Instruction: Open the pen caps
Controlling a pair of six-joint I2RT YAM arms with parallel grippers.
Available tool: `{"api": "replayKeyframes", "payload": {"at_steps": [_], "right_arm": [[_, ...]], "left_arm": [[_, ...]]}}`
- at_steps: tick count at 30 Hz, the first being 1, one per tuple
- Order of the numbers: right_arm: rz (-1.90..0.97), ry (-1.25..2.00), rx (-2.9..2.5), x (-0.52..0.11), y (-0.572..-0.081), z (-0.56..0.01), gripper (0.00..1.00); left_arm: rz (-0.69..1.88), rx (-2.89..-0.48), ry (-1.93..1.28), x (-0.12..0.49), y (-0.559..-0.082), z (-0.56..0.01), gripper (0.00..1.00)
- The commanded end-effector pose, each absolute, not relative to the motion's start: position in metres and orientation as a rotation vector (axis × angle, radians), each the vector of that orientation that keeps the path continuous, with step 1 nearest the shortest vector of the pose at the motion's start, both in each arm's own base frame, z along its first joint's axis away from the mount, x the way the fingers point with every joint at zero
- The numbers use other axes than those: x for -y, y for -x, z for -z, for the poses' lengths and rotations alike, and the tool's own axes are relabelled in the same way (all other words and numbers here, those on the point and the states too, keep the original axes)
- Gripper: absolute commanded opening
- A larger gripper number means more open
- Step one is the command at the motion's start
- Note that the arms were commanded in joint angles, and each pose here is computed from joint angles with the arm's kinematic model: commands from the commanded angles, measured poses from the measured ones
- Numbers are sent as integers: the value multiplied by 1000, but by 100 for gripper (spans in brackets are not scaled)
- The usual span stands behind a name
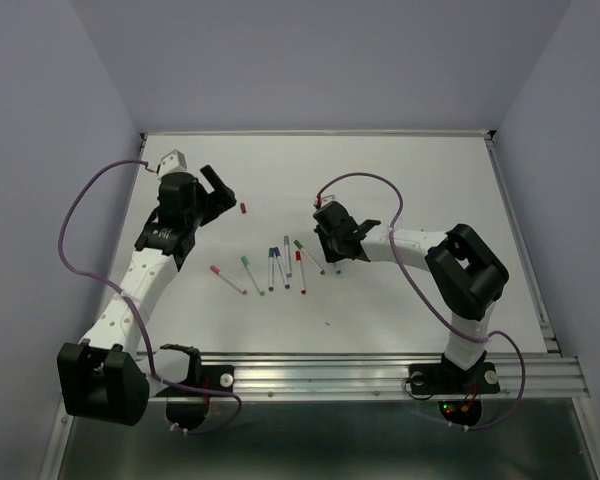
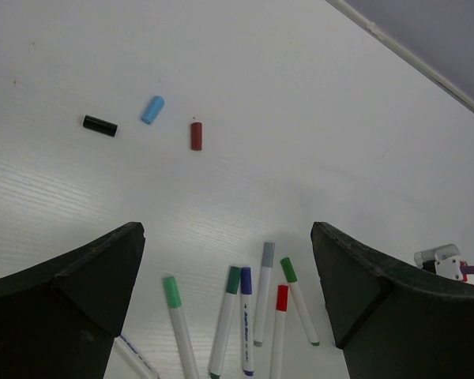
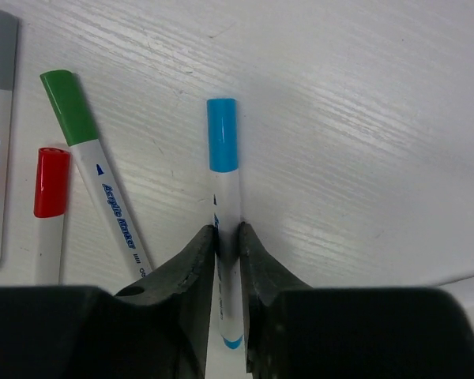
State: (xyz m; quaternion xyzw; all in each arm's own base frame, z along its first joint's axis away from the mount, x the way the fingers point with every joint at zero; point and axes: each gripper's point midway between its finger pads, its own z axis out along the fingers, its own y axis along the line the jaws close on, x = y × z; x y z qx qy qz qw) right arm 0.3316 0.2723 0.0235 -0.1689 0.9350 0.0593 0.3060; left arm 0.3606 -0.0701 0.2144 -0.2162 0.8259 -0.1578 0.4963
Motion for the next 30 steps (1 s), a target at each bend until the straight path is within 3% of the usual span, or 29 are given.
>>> {"api": "replayKeyframes", "payload": {"at_steps": [1,2,3,12,16,22,27,30], "right_arm": [[-139,483,-2596,-261,-303,0,14],[-160,483,-2583,-266,-306,-2,4],[-166,480,-2578,-267,-307,-3,1],[-296,441,-2323,-294,-344,-95,1],[-606,562,-2215,-325,-319,-138,1],[-848,612,-2083,-342,-294,-178,1],[-899,585,-2005,-344,-292,-204,1],[-916,592,-1995,-344,-289,-208,1]], "left_arm": [[424,-1974,500,75,-364,-221,99],[442,-1983,489,79,-364,-220,99],[455,-1990,481,82,-364,-219,99],[843,-1973,254,148,-352,-228,99],[936,-1966,160,182,-344,-234,99],[1026,-1967,100,220,-343,-238,99],[1083,-1971,70,243,-340,-242,99],[1113,-1956,72,250,-340,-245,94]]}}
